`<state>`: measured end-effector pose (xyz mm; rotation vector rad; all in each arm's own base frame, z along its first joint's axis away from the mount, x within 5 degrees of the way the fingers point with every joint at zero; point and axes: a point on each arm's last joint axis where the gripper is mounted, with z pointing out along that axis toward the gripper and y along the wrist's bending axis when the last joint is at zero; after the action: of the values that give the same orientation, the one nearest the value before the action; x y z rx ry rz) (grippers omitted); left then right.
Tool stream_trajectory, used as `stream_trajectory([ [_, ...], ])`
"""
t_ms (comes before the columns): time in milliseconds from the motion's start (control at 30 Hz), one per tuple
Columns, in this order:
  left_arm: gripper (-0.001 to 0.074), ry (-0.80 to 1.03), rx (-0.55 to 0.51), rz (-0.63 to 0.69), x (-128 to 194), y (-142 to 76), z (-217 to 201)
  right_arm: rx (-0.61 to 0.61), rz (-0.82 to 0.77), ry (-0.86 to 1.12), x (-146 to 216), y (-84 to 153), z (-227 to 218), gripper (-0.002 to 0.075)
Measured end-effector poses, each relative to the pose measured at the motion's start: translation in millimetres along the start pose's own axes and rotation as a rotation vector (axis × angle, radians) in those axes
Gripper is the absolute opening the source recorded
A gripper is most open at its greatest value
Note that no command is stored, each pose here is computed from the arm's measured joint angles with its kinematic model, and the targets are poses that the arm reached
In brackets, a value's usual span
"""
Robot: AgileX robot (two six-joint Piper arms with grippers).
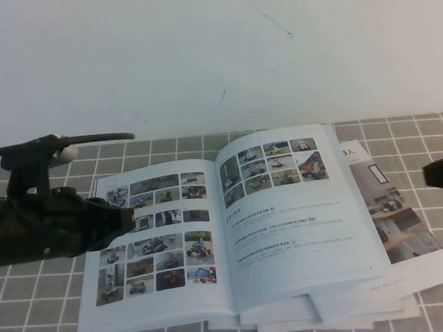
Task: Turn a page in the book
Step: Open the closed book
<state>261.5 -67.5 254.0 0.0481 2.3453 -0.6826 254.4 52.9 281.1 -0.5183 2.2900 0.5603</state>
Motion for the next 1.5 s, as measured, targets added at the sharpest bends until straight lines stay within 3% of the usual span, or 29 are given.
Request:
stream_trajectory([
  [333,-0.0004,0.163,-0.066,-0.085,12,37,67,-0.077,-0.027,0.143,-14,-10,103,0.0015],
  [400,-0.0004,0.196,-0.07,-0.112,18,43,78,-0.092,-0.01,0.16,-17,-16,118,0.0069],
  [600,-0.0004,0.222,-0.068,-0.119,25,50,90,-0.104,0.042,0.191,-22,-31,150,0.0323],
  [700,-0.0004,0.216,-0.066,-0.119,23,49,90,-0.103,0.059,0.197,-24,-37,162,0.037],
  [1167,-0.0004,0.216,-0.064,-0.103,23,49,91,-0.1,0.13,0.253,-13,-54,186,0.039],
  [1500,-0.0004,0.216,-0.063,-0.099,23,49,91,-0.168,0.187,0.297,-5,-51,192,0.039],
])
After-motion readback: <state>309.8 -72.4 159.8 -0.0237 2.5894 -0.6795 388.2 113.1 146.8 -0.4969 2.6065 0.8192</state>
